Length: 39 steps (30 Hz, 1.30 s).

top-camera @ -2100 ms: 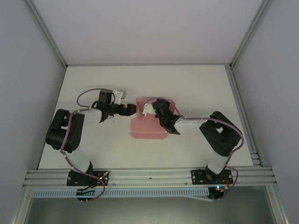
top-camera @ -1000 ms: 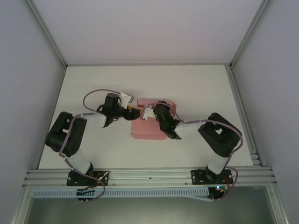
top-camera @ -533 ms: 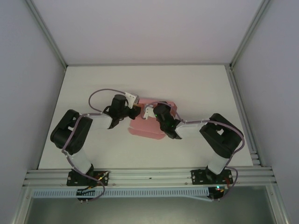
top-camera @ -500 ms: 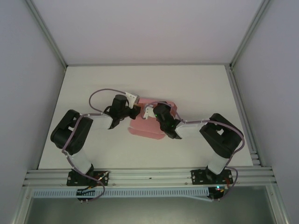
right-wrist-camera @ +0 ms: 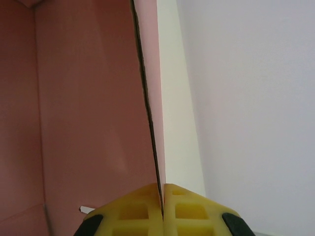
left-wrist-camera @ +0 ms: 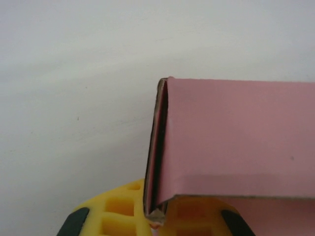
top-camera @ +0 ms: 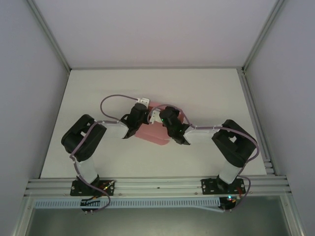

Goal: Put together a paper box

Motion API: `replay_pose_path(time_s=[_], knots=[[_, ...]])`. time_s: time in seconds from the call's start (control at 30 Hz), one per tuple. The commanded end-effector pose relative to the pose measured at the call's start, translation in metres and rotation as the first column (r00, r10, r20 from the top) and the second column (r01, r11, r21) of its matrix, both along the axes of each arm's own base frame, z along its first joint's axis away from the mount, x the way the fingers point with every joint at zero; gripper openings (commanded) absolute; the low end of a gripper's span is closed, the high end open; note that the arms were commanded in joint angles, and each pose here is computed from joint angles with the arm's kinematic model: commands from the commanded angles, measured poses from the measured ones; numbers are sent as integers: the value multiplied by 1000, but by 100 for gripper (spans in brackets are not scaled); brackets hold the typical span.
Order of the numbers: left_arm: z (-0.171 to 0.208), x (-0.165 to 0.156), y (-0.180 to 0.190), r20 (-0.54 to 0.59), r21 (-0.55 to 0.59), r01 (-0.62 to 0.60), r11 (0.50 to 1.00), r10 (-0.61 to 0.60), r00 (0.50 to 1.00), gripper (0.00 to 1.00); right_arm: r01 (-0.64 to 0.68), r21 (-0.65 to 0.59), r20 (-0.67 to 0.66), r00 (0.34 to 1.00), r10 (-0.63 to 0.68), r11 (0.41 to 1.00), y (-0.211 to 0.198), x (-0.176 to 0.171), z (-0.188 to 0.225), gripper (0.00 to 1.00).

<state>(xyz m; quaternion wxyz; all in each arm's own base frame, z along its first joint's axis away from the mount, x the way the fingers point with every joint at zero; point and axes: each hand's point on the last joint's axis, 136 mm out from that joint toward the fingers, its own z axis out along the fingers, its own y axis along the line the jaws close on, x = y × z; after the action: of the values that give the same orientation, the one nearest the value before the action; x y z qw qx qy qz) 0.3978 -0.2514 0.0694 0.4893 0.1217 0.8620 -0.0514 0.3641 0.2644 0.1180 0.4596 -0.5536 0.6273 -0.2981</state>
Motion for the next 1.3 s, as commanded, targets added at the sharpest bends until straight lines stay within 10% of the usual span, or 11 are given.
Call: replay_pose_path(time_s=[0.0, 0.17, 0.4, 0.67, 0.83, 1.07, 1.27], knots=[[-43, -3, 114, 6, 303, -403, 863, 422, 907, 0, 22, 13, -73, 997, -21, 1000, -9, -16, -5, 0], [-39, -7, 132, 49, 385, -477, 790, 499, 865, 0, 37, 3, -87, 996, -37, 999, -15, -18, -9, 0], [-33, -9, 117, 38, 384, -391, 837, 409, 912, 0, 82, 77, -86, 993, -75, 994, -20, -9, 0, 0], [41, -8, 62, 76, 99, -170, 980, 163, 984, 0, 17, 347, -51, 999, 0, 938, 3, -10, 64, 53], [76, -9, 61, 117, 37, -158, 987, 153, 981, 0, -56, 553, 8, 998, 62, 832, 1, -28, 126, 100], [120, -17, 63, 179, -84, -123, 989, 136, 974, 0, 56, 816, 8, 994, -109, 575, -41, -26, 207, 100], [152, -32, 57, 236, -202, -22, 979, 70, 969, 0, 174, 858, -133, 984, -119, 483, -48, -14, 198, 100]])
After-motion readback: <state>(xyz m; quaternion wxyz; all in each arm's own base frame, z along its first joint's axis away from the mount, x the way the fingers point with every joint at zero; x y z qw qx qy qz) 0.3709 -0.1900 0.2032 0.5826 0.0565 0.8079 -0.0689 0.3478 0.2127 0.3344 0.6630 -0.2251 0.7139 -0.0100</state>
